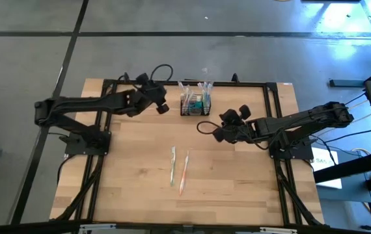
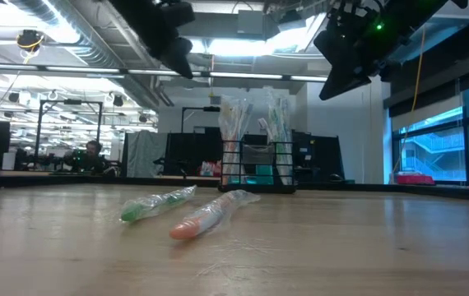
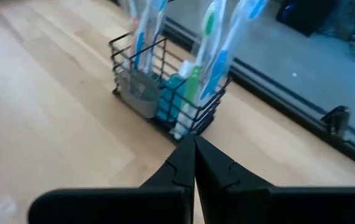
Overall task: Pick & Place toothbrushing station
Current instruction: Put the green toothbrush in the left section of the wire organizer
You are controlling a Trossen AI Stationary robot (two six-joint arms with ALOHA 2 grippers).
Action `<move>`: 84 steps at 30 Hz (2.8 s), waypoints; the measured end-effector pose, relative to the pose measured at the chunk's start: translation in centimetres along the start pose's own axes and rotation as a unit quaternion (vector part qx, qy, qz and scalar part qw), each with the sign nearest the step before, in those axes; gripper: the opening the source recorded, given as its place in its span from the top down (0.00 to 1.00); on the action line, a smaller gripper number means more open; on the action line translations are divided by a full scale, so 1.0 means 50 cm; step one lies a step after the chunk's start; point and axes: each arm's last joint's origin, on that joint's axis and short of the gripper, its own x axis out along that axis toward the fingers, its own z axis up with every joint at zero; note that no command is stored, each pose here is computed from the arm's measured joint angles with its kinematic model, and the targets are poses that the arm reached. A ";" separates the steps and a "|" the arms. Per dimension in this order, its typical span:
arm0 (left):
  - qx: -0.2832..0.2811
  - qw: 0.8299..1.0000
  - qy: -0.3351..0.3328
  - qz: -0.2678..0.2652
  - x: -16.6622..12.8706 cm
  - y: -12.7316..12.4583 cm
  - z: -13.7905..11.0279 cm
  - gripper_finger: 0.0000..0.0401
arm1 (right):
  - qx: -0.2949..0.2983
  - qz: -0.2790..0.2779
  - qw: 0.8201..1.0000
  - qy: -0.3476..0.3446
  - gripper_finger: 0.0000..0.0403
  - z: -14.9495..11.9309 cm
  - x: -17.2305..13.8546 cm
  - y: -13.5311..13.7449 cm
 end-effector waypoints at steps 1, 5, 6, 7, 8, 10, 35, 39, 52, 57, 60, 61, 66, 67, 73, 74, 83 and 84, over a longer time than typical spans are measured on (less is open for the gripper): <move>-0.006 1.000 0.009 -0.008 -0.009 -0.001 -0.005 0.51 | 0.000 0.005 1.000 0.004 0.98 0.000 0.000 0.001; -0.054 0.994 0.039 -0.087 -0.035 -0.012 -0.022 0.51 | 0.008 0.021 1.000 0.006 0.98 0.002 0.000 0.004; -0.071 0.990 0.047 -0.111 -0.039 -0.018 -0.025 0.51 | 0.012 0.023 1.000 0.003 0.98 0.003 0.000 0.005; -0.086 0.986 0.055 -0.132 -0.043 -0.024 -0.027 0.51 | 0.015 0.025 1.000 0.001 0.98 0.004 0.000 0.006; -0.099 0.982 0.061 -0.152 -0.047 -0.030 -0.029 0.51 | 0.017 0.026 1.000 0.000 0.98 0.005 0.000 0.007; -0.119 0.974 0.066 -0.180 -0.055 -0.044 -0.028 0.51 | 0.016 0.026 1.000 -0.001 0.98 0.005 0.000 0.007; -0.328 0.887 0.199 -0.257 -0.108 -0.185 -0.091 0.51 | -0.069 0.065 0.995 0.023 0.98 0.002 -0.001 0.011; -0.337 0.870 0.230 -0.278 -0.094 -0.222 -0.097 0.51 | -0.069 0.065 0.995 0.023 0.98 0.002 -0.001 0.011; -0.333 0.844 0.300 -0.295 -0.048 -0.304 -0.130 0.51 | -0.080 0.065 0.994 0.022 0.98 0.002 0.000 0.011; -0.329 0.836 0.309 -0.312 -0.035 -0.328 -0.137 0.51 | -0.080 0.065 0.994 0.022 0.98 0.002 0.000 0.011; -0.315 0.839 0.316 -0.311 -0.027 -0.340 -0.147 0.51 | -0.078 0.065 0.995 0.023 0.98 0.002 0.000 0.011; -0.311 0.839 0.321 -0.310 -0.024 -0.344 -0.151 0.51 | -0.078 0.065 0.995 0.022 0.98 0.002 0.000 0.011; -0.307 0.831 0.335 -0.322 -0.015 -0.362 -0.161 0.51 | -0.078 0.066 0.995 0.023 0.98 0.002 0.000 0.011; -0.307 0.829 0.335 -0.325 -0.013 -0.365 -0.162 0.51 | -0.078 0.066 0.995 0.023 0.98 0.002 0.000 0.011; -0.300 0.832 0.330 -0.329 0.000 -0.376 -0.167 0.51 | -0.077 0.065 0.995 0.023 0.98 0.002 0.000 0.011; -0.296 0.834 0.331 -0.329 0.003 -0.377 -0.169 0.51 | -0.077 0.065 0.995 0.023 0.98 0.002 0.000 0.011; -0.271 0.840 0.339 -0.326 0.024 -0.380 -0.181 0.54 | -0.078 0.065 0.995 0.023 0.98 0.002 0.000 0.010; -0.266 0.842 0.337 -0.327 0.025 -0.380 -0.181 0.55 | -0.077 0.065 0.995 0.023 0.98 0.002 0.000 0.010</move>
